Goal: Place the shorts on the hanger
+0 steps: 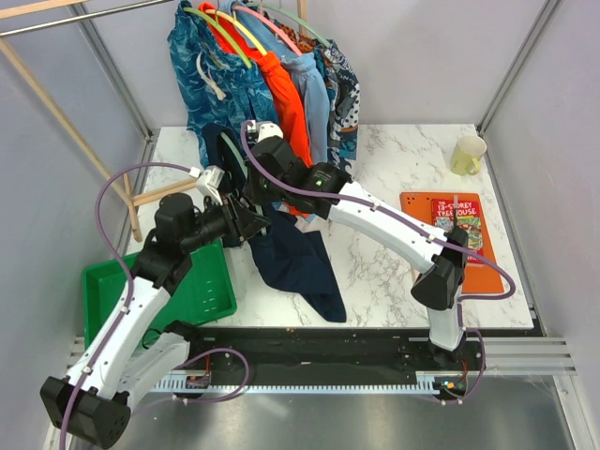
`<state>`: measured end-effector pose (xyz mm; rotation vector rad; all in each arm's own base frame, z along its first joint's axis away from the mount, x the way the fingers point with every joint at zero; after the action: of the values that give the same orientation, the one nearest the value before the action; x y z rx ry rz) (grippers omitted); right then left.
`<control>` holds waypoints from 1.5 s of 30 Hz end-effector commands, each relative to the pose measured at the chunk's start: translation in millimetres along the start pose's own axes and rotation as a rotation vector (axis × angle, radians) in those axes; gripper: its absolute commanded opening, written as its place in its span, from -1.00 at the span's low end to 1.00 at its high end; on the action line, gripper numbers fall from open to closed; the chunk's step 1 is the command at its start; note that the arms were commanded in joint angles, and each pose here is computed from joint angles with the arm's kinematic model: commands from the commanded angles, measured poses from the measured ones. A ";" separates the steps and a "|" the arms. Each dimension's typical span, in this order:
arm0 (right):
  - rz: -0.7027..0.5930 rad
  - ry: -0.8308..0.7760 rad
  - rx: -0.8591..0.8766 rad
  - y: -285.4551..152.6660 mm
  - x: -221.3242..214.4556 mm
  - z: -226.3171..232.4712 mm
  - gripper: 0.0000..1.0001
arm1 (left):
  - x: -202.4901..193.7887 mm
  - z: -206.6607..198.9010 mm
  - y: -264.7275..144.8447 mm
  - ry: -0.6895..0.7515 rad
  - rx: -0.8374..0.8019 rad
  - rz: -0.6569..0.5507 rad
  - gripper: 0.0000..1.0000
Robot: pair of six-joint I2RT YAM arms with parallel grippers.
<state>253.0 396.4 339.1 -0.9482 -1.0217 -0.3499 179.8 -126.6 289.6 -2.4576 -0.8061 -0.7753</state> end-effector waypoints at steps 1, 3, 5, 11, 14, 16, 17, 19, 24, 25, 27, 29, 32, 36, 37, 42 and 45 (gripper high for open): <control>-0.220 0.074 0.058 -21.8 48.6 15.3 -1.00 | 2.7 5.1 6.3 -0.109 0.044 -0.025 -0.49; -0.221 0.072 0.062 -22.4 48.7 15.4 -1.00 | 1.2 9.4 8.8 -0.135 0.064 -0.025 -0.59; -0.223 0.067 0.067 -22.8 48.3 16.7 -1.00 | -0.1 12.7 10.9 -0.152 0.068 -0.021 -0.76; -0.215 0.059 0.080 -23.7 45.0 16.5 -0.71 | 5.6 6.9 7.4 -0.147 0.032 -0.040 -0.96; -0.220 0.038 0.090 -26.4 45.5 15.5 -0.22 | 9.9 -2.2 0.1 -0.139 -0.021 -0.052 -0.97; -0.242 0.017 0.095 -33.4 50.2 14.3 0.02 | 12.3 -9.0 -4.9 -0.132 -0.064 -0.051 -0.97; -0.256 0.012 0.100 -37.1 53.1 14.9 0.27 | 14.7 -10.1 -6.4 -0.128 -0.071 -0.059 -0.97; -0.292 -0.020 0.094 -48.8 61.0 11.4 0.52 | 17.9 -17.3 -10.3 -0.114 -0.107 -0.065 -0.97; -0.407 -0.110 0.055 -90.0 86.3 -7.0 0.96 | 33.3 -33.1 -17.3 -0.049 -0.150 -0.126 -0.96; -0.441 -0.122 0.046 -106.6 93.3 -13.1 0.96 | 42.1 -42.6 -21.0 -0.025 -0.168 -0.154 -0.96; -0.484 -0.163 0.011 -128.2 100.3 -28.0 0.96 | 54.8 -48.5 -21.4 -0.005 -0.172 -0.197 -0.96; -0.499 -0.185 -0.028 -137.2 102.3 -40.9 0.96 | 75.5 -66.1 -27.6 0.029 -0.192 -0.254 -0.96; -0.533 -0.161 -0.123 -156.2 112.6 -78.4 0.96 | 110.2 -81.0 -27.8 -0.017 -0.159 -0.319 -0.96; -0.587 -0.119 -0.207 -183.6 122.4 -113.2 0.96 | 155.1 -82.3 -24.2 -0.201 -0.166 -0.352 -0.96; -0.593 -0.122 -0.219 -187.9 123.1 -118.0 0.96 | 167.8 -86.1 -28.6 -0.204 -0.197 -0.383 -0.97; -0.612 -0.135 -0.269 -206.3 121.2 -133.8 0.96 | 198.9 -94.7 -23.4 -0.192 -0.282 -0.395 -0.96; -0.604 -0.136 -0.278 -207.8 116.0 -137.4 0.96 | 214.3 -96.6 -15.4 -0.113 -0.313 -0.392 -0.96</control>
<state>260.1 195.6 515.9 -0.8847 -1.3812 -0.9501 284.6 -78.9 442.6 -2.5955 -1.3672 -0.5548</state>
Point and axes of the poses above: each gripper's point midway between its finger pads, its own y axis out along the fingers, its own z axis along the line the jaws close on, x = y × z, the point moved 9 cm from there along -y, back along the fingers, and after that the axes turned 11 degrees about -y, right-handed, at the moved point
